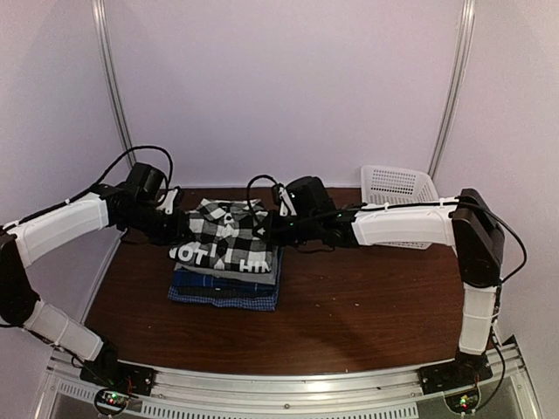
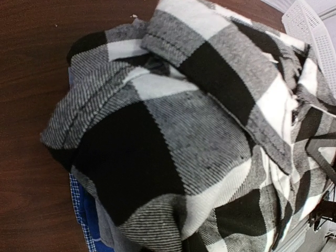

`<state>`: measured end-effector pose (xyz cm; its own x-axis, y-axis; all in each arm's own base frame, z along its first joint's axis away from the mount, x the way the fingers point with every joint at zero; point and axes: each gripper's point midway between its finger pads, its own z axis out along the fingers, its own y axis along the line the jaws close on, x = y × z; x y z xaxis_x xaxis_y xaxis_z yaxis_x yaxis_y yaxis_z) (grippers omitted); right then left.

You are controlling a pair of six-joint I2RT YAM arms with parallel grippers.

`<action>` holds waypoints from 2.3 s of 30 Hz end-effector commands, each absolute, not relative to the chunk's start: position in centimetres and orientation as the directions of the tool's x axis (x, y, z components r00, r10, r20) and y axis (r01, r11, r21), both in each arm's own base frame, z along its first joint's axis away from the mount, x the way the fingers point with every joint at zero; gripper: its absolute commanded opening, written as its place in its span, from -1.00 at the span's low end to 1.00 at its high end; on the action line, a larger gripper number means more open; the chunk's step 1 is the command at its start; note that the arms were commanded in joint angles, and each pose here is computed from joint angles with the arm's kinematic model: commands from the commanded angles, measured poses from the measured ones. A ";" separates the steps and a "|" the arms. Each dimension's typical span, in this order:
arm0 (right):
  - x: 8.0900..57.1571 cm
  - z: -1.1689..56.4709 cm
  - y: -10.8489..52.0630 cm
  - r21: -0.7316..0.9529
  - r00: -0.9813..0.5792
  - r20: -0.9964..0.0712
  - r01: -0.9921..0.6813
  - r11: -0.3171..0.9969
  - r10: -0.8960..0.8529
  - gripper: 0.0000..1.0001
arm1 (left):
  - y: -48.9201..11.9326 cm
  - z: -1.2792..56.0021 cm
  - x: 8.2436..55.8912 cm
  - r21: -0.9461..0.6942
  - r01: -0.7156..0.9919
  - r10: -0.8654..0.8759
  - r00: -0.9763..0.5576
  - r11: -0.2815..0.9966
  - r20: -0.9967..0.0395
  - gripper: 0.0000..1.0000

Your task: Fold and stack the long sleeve shirts

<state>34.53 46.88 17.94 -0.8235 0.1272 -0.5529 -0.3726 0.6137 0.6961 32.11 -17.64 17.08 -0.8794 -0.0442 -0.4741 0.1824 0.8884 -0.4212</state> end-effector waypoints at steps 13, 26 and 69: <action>34.1 16.8 41.7 0.573 -0.785 -0.613 -0.361 0.736 0.092 -0.13 | -14.8 13.9 33.1 -0.342 0.085 -0.103 -0.862 0.936 -0.497 -0.17; 29.7 21.0 44.7 0.470 -0.713 -0.701 -0.464 0.750 -0.002 -0.26 | -13.7 20.9 32.5 -0.349 0.094 -0.154 -0.770 0.932 -0.619 -0.43; 26.4 25.5 31.3 0.439 -0.589 -0.785 -0.307 0.844 0.194 0.76 | -30.8 25.2 24.8 -0.457 0.445 0.007 -0.722 0.770 -0.692 0.42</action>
<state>25.94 34.82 25.55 -0.6225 0.1709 -0.7637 -0.3834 0.7841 0.4880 24.46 -27.34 23.45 -0.7496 0.0419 -0.6606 0.4195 0.8020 -0.4252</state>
